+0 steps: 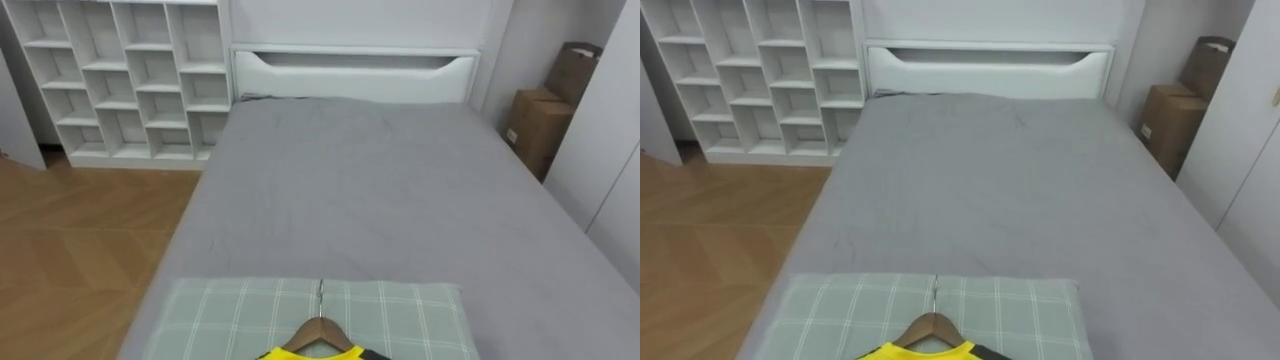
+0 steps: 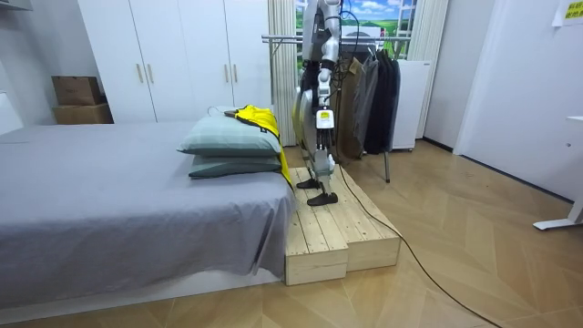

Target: Hang clothes

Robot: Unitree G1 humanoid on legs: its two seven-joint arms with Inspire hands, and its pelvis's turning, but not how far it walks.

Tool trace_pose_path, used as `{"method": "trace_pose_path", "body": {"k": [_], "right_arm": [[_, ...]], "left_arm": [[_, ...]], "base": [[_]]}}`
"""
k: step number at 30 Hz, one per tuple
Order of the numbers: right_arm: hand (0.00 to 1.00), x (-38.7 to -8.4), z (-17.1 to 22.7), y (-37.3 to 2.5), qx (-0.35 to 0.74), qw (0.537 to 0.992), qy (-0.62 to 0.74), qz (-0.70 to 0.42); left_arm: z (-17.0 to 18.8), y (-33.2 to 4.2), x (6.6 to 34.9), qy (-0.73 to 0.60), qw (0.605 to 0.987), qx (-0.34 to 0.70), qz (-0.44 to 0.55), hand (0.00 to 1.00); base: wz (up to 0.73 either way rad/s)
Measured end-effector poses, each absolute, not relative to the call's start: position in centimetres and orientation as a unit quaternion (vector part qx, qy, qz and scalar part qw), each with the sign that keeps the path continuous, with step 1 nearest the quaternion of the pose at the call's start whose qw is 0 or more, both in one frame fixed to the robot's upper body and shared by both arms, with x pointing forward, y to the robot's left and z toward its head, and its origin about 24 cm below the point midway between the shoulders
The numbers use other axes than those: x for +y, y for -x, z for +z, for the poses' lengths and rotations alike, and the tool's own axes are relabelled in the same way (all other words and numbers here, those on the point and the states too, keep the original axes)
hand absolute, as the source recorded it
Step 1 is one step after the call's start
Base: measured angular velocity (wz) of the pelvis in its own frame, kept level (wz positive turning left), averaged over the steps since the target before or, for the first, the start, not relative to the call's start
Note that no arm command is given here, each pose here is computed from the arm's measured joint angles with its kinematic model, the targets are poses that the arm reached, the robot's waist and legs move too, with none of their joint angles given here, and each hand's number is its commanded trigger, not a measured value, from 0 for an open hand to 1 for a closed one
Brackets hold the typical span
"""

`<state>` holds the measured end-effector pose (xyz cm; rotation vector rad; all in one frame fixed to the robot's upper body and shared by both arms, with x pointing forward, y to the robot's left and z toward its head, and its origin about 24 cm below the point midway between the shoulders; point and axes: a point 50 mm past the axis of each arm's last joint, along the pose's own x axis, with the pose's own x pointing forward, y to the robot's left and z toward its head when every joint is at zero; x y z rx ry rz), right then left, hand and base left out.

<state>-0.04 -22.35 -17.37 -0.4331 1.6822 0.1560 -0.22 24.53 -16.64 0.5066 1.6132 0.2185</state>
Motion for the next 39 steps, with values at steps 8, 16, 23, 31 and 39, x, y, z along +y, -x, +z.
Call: {"method": "trace_pose_path", "body": {"k": [8,16,23,31,39], "right_arm": [[0.0,-22.6,-17.3,-0.2,0.731,0.651,0.196,0.056],[0.0,-22.7,-17.3,-1.5,0.711,0.67,0.207,0.048],[0.0,-22.7,-17.3,-2.4,0.693,0.688,0.213,0.042],[0.0,-22.9,-17.2,-2.7,0.684,0.701,0.201,0.036],[0.0,-22.9,-17.2,-3.0,0.676,0.707,0.203,0.042]], "left_arm": [[-16.1,-0.1,25.7,-0.245,0.663,0.683,0.186,0.0],[-15.2,-1.7,27.0,-0.285,0.677,0.628,0.258,0.0],[-14.5,-3.9,27.0,-0.31,0.713,0.553,0.297,0.0],[-13.3,-7.1,26.5,-0.335,0.752,0.469,0.32,0.0],[-11.9,-10.6,25.0,-0.354,0.8,0.385,0.293,0.0]], "base": [[0.0],[0.0],[0.0],[0.0],[0.0]]}}
